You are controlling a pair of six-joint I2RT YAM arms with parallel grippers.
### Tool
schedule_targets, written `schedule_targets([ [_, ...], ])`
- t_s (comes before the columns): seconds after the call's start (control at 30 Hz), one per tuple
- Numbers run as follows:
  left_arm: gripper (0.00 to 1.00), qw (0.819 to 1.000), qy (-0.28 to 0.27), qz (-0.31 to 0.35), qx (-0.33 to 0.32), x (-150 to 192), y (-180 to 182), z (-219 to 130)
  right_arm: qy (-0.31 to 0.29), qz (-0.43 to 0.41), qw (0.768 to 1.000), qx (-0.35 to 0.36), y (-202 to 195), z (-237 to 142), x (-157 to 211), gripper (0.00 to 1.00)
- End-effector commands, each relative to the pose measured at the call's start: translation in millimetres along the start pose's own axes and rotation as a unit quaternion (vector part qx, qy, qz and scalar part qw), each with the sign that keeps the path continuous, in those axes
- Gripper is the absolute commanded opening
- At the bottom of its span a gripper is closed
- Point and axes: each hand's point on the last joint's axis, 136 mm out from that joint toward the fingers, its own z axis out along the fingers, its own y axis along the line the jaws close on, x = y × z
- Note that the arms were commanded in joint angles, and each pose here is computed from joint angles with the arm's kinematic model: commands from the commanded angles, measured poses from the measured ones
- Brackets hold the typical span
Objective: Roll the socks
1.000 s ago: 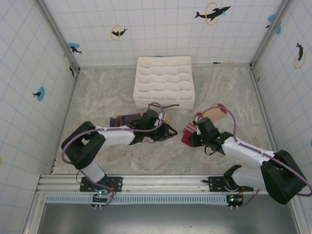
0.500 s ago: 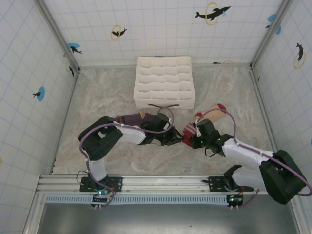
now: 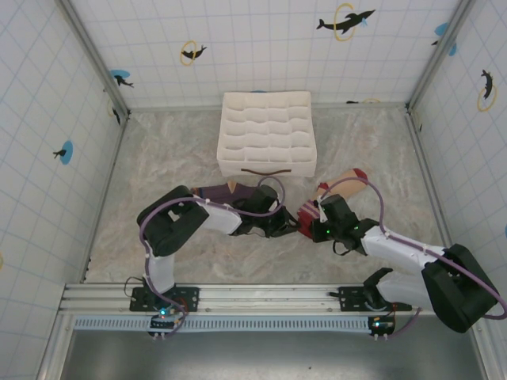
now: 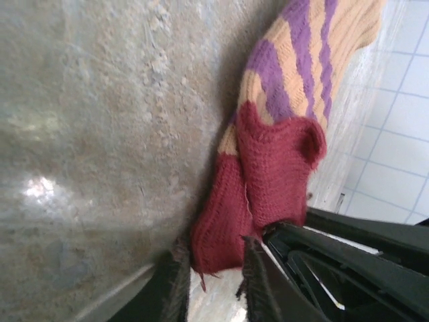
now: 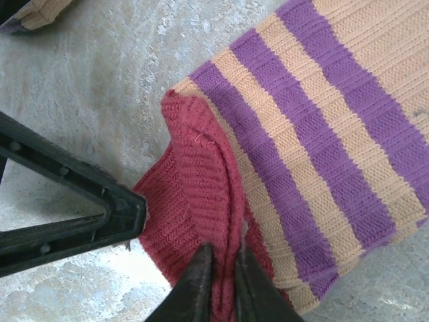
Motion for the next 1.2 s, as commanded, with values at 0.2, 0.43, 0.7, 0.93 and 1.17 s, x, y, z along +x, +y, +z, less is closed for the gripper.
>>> schedule_targets([
  [0.2, 0.00, 1.000, -0.011, -0.006, -0.022, -5.1, 7.1, 5.9, -0.002, -0.029, 1.000, 0.003, 4.8, -13.5, -13.4, 0.12],
  [0.43, 0.00, 1.000, -0.001, 0.011, -0.028, -1.1, -0.6, -2.8, 0.016, -0.058, 0.998, -0.002, 15.8, -26.9, -23.1, 0.04],
  [0.7, 0.00, 0.999, 0.006, 0.022, -0.037, 1.3, -1.4, -16.8, 0.058, -0.101, 0.993, 0.013, 21.1, -27.7, -13.8, 0.01],
  [0.93, 0.00, 0.999, 0.007, 0.023, -0.047, -0.5, 6.4, -25.9, 0.080, -0.130, 0.988, 0.012, 25.9, -21.9, 6.5, 0.01],
  [1.17, 0.00, 0.999, 0.016, 0.022, -0.040, 2.1, 5.7, -27.8, 0.070, -0.142, 0.987, 0.003, 27.5, -16.0, 15.6, 0.13],
])
